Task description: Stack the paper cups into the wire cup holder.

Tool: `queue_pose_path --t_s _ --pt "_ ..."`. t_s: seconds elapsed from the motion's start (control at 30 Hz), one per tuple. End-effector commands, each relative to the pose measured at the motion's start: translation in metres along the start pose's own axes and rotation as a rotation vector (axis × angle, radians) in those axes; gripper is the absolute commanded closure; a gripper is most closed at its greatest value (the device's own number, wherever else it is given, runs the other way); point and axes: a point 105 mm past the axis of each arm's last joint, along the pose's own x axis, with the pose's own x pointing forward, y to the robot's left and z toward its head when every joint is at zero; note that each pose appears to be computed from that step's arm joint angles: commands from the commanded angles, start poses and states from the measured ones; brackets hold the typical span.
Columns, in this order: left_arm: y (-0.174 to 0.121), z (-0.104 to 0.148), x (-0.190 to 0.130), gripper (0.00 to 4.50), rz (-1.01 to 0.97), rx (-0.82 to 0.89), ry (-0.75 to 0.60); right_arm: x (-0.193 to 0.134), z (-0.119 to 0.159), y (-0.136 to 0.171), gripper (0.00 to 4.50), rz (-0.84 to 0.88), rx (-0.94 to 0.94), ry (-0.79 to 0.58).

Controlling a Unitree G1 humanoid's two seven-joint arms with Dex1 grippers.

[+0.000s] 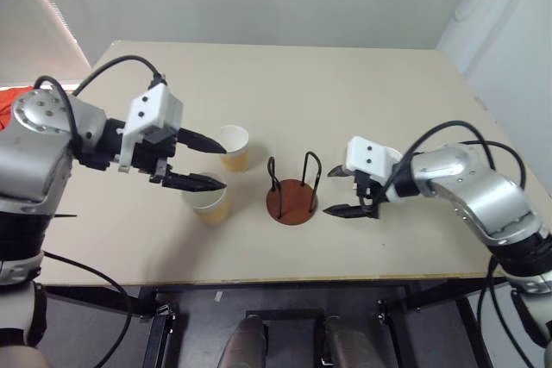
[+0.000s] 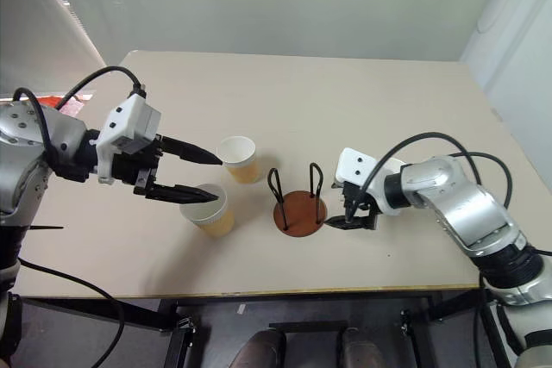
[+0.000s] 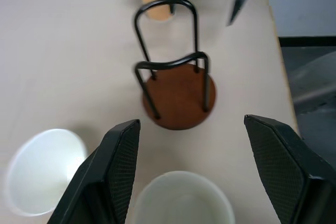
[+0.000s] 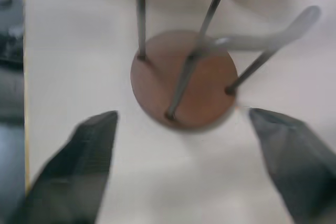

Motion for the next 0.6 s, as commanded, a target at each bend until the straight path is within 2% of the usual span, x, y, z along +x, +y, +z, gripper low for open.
queue_pose_path --t_s 0.03,0.1,0.2,0.33,0.6 --pt "0.014 0.024 -0.014 1.02 0.064 0.089 -0.072 -0.067 0.041 -0.022 0.33 -0.074 -0.181 -0.082" --pt "0.022 0.032 -0.016 1.02 0.099 0.123 -0.102 -0.091 0.047 -0.034 0.33 -0.114 -0.204 -0.083" --pt "0.035 0.044 -0.016 1.02 0.154 0.153 -0.151 -0.106 0.023 -0.059 0.33 -0.203 -0.214 0.045" --pt "0.052 0.034 -0.007 1.02 0.25 0.188 -0.077 -0.101 -0.003 -0.073 0.33 -0.214 -0.202 0.13" --pt "0.043 0.025 -0.01 1.02 0.225 0.174 -0.047 -0.076 -0.026 -0.073 0.33 -0.136 -0.208 0.183"
